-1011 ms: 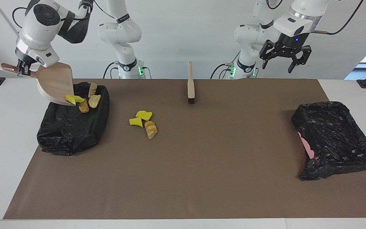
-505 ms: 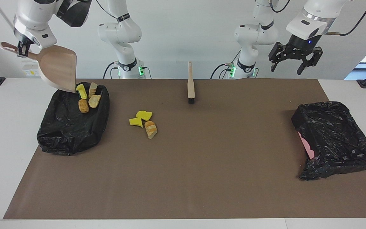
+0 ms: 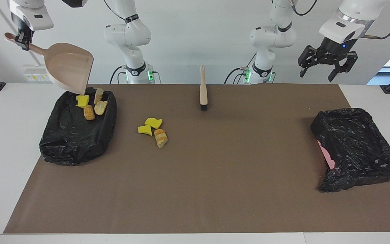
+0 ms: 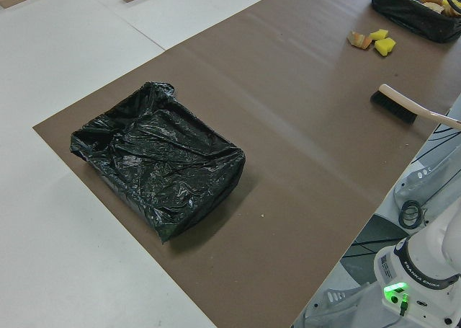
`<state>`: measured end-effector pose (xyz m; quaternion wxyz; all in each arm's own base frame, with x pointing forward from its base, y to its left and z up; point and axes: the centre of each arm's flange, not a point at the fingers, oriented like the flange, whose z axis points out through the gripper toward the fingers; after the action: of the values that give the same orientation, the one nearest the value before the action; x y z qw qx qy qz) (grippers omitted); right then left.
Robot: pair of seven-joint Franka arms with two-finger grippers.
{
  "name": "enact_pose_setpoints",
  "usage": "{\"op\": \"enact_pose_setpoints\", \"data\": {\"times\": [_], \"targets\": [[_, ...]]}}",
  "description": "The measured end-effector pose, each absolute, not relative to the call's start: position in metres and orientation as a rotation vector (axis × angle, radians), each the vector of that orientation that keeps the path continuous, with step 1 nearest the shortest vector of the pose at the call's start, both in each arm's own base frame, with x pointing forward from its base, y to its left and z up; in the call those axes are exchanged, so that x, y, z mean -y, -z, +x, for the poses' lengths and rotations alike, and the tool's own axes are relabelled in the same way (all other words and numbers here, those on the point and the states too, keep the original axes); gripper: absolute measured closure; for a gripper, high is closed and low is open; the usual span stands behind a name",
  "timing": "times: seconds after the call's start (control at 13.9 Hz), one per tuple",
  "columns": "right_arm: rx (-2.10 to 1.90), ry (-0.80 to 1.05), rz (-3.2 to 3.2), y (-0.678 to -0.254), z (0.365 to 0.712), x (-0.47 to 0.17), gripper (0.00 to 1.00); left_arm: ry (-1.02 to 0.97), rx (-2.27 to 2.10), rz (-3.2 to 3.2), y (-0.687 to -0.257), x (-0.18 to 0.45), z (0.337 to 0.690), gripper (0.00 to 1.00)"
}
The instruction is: Sweep and dump trash in bin
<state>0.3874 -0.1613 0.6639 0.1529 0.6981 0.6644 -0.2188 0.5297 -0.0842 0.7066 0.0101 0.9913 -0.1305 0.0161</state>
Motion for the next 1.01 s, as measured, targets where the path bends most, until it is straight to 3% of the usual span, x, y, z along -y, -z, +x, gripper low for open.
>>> {"op": "enact_pose_setpoints", "data": {"times": [0.36, 0.72, 1.01], "targets": [[-1.614, 0.345, 2.384, -0.645, 0.409, 0.064, 0.68, -0.030, 0.410, 3.095, -0.710, 0.084, 0.521, 0.00], [-1.172, 0.227, 2.694, -0.592, 0.441, -0.065, 0.68, -0.027, 0.404, 3.096, -0.709, 0.082, 0.522, 0.00], [-0.846, 0.133, 2.828, -0.543, 0.475, -0.128, 0.68, -0.026, 0.404, 3.096, -0.709, 0.082, 0.522, 0.00]]}}
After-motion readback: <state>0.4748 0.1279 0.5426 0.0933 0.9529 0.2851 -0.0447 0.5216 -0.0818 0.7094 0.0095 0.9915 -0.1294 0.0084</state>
